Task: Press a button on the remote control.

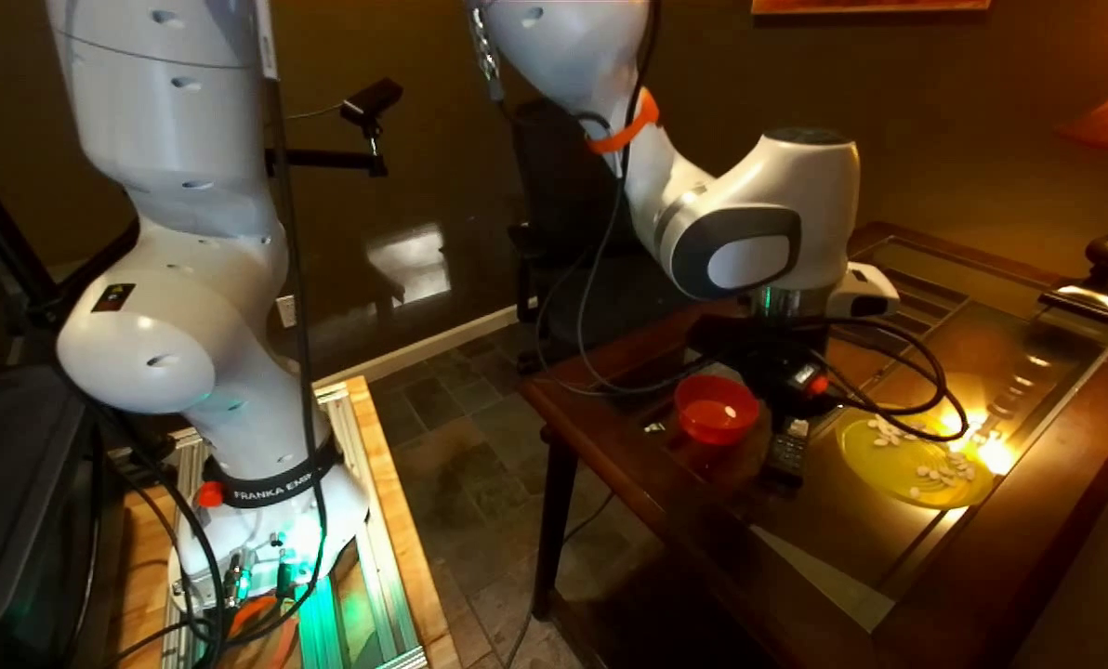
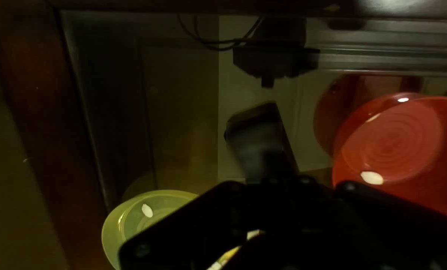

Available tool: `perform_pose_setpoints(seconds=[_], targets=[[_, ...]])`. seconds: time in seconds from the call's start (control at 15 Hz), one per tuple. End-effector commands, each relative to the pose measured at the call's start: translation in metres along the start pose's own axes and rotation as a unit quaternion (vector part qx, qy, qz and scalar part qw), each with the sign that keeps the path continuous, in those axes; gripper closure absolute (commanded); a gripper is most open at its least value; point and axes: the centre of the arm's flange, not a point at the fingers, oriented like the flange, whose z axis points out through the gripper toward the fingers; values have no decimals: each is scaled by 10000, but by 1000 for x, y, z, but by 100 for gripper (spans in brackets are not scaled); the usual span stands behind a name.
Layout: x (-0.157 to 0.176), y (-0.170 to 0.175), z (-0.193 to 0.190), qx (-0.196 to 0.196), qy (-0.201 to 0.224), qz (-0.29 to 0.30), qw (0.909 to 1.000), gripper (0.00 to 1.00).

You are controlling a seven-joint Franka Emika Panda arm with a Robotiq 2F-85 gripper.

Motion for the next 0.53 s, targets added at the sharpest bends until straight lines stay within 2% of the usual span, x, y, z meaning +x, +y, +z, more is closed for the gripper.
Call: perform_pose_setpoints(seconds=[0.0, 0.07, 0.13, 0.47], targets=[[-25, -10, -49, 487, 369, -95, 9981, 76], [-28, -14, -57, 620, 515, -161, 9966, 73], [-30, -18, -64, 702, 609, -211, 9955, 67], [-41, -32, -93, 807, 282, 69, 9963, 34]])
